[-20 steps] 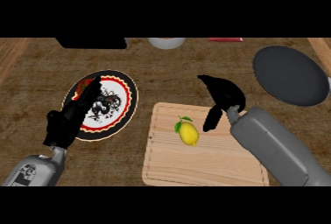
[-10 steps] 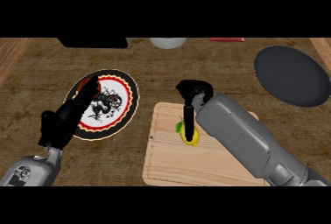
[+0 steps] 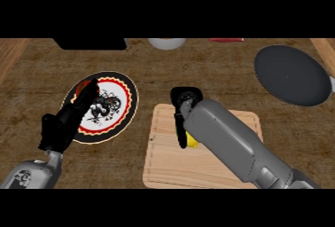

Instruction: Pick the lemon from the cutting board and place it in the pan

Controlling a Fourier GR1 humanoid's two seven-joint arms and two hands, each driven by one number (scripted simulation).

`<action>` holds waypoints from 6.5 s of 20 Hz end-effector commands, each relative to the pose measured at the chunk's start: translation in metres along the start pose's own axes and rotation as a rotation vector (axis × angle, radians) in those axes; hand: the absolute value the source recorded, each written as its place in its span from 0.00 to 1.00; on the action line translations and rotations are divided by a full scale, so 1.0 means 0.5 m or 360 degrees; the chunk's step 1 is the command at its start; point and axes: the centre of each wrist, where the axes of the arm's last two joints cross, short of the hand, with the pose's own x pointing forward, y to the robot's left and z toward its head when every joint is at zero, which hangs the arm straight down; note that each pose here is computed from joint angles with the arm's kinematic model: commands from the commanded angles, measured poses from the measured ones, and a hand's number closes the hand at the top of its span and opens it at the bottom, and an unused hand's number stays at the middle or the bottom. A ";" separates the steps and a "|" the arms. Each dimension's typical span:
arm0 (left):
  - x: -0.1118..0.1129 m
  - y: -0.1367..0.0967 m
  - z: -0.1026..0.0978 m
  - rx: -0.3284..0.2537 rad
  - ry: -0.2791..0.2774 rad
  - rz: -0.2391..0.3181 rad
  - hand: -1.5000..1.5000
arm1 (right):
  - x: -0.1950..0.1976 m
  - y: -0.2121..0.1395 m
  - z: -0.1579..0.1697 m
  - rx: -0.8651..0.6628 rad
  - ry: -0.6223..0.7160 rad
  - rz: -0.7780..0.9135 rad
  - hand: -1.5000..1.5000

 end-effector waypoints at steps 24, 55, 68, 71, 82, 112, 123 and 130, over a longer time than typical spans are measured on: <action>0.038 0.006 -0.003 0.0013 0.0011 0.0013 0.50 | -0.011 0.109 -0.052 0.0169 0.0121 0.0271 1.00; -0.008 0.023 0.006 0.0092 0.0029 0.0032 0.50 | -0.199 0.092 0.294 -0.1757 -0.0289 -0.0471 1.00; 0.026 -0.002 0.006 -0.0024 0.0004 0.0033 0.50 | -0.415 0.056 0.154 -0.1926 -0.0152 -0.1018 1.00; -0.013 0.011 0.019 0.0012 0.0006 0.0025 0.50 | -0.473 0.030 0.121 -0.1941 -0.0101 -0.0954 1.00; 0.019 0.038 0.010 -0.0035 -0.0023 0.0019 0.50 | -0.624 -0.031 -0.017 -0.2105 0.0061 -0.0936 1.00; 0.055 -0.037 -0.027 -0.0085 -0.0129 0.0005 0.50 | -0.789 -0.009 -0.050 -0.1891 0.0012 -0.1549 0.00; 0.035 -0.012 -0.040 -0.0047 -0.0069 0.0001 0.50 | -0.893 0.037 0.002 -0.1914 -0.0459 -0.2106 0.00; 0.023 -0.034 -0.028 -0.0055 -0.0037 0.0001 0.50 | -0.950 0.157 0.008 -0.2002 -0.0730 -0.2036 0.00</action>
